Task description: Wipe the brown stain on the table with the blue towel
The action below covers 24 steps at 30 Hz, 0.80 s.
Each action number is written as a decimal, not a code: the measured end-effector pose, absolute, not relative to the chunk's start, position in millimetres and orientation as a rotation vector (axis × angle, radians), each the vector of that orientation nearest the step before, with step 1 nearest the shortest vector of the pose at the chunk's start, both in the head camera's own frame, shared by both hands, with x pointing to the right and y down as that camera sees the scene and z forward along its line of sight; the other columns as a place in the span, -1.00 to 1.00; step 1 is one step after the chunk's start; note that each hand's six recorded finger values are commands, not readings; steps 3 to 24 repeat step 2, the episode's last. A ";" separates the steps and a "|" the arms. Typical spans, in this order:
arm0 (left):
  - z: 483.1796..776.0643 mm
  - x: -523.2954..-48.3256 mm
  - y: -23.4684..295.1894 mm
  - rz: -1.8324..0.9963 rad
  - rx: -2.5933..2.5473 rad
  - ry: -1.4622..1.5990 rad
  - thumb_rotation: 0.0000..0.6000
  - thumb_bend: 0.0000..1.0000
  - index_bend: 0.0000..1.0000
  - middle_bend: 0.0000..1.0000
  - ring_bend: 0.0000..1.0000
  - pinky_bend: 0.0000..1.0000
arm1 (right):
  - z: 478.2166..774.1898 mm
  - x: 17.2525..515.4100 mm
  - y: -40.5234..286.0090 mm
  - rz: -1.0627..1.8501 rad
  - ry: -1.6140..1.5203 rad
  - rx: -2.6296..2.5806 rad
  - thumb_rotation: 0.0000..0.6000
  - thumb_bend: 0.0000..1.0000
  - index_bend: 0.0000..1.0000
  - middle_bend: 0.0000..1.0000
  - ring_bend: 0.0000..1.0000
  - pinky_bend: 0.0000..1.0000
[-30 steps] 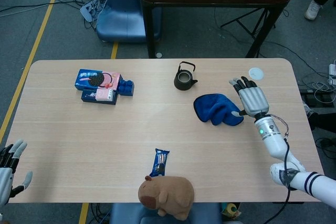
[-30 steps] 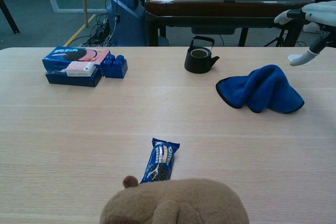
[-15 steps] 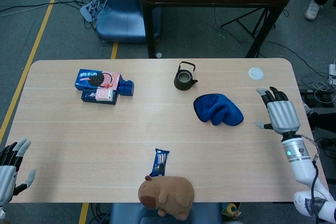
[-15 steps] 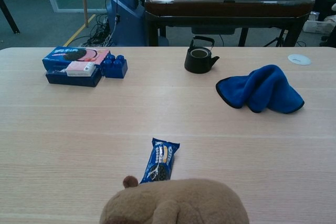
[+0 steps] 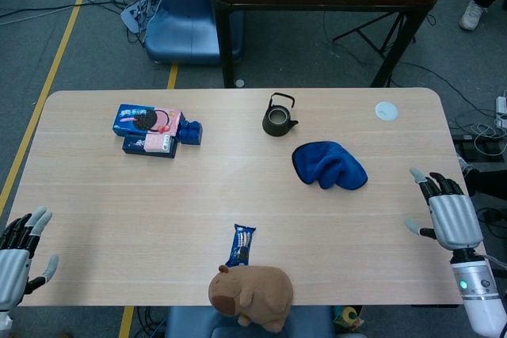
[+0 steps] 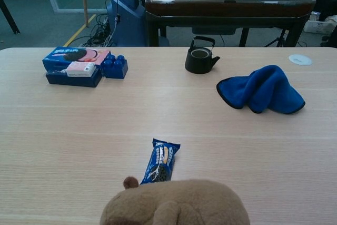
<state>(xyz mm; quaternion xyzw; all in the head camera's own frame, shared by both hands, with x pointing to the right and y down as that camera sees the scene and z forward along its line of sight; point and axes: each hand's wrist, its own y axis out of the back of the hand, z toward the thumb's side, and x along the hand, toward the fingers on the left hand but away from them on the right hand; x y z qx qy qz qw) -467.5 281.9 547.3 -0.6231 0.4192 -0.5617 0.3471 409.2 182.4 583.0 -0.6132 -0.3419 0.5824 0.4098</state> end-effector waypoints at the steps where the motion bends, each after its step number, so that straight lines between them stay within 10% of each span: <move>1: 547.2 -467.3 281.8 -1.456 -1.616 1.088 1.00 -0.28 -0.86 -0.91 -0.92 -0.90 | 582.1 408.9 184.2 1.465 -0.863 -1.545 1.00 -1.00 -0.79 -0.40 -0.66 -0.54; 24: 547.1 -467.4 281.7 -1.455 -1.616 1.088 1.00 -0.28 -0.86 -0.91 -0.92 -0.90 | 581.3 408.5 185.8 1.464 -0.863 -1.545 1.00 -1.00 -0.79 -0.40 -0.66 -0.54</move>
